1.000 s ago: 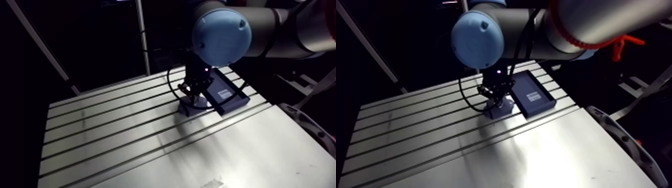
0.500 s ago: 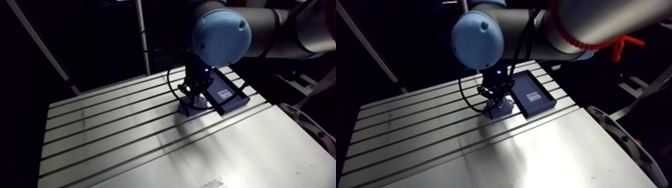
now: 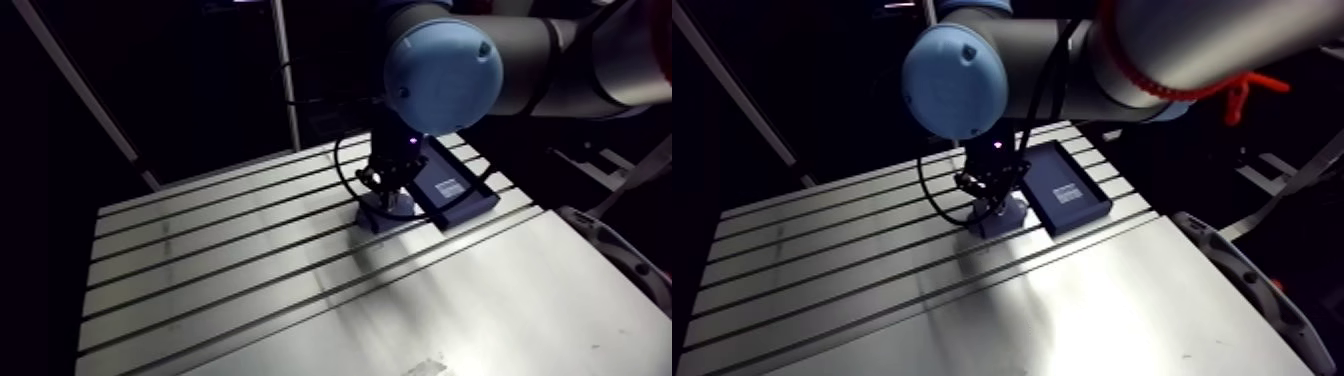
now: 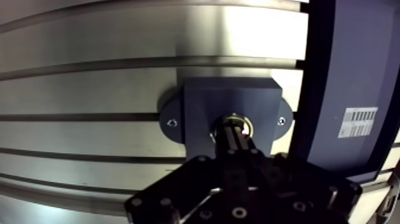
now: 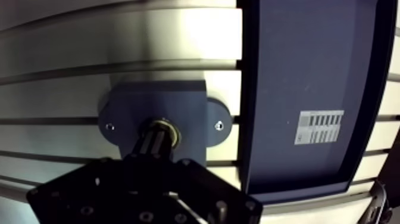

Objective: Pick up the bearing and press it into the housing until flush.

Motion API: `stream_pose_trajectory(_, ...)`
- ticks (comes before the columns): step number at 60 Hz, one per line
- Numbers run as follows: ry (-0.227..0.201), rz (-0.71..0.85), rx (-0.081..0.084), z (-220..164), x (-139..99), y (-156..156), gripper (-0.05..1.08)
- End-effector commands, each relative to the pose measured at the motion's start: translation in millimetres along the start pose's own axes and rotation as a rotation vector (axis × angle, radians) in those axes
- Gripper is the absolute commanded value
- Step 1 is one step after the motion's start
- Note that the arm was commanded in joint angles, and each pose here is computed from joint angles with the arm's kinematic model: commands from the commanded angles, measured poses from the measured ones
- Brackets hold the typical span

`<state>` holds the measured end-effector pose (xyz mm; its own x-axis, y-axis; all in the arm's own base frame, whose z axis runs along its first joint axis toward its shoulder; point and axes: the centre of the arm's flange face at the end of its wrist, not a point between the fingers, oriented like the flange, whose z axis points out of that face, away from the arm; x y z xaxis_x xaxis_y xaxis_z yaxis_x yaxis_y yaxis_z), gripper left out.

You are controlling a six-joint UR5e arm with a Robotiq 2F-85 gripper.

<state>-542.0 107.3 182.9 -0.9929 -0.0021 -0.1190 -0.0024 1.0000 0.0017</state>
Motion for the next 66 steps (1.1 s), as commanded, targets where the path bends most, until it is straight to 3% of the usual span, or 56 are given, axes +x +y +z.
stream_pose_trajectory(1,-0.001,0.000,0.000,0.4,0.1,0.0,1.06)
stream_pose_trajectory(36,-0.002,-0.001,0.001,1.4,0.8,0.3,1.06)
stream_pose_trajectory(47,0.021,0.000,-0.006,-11.8,3.8,2.1,1.06)
stream_pose_trajectory(52,0.042,0.000,-0.018,-26.4,5.9,3.2,1.06)
stream_pose_trajectory(66,0.047,-0.003,-0.020,-35.8,6.5,2.2,1.06)
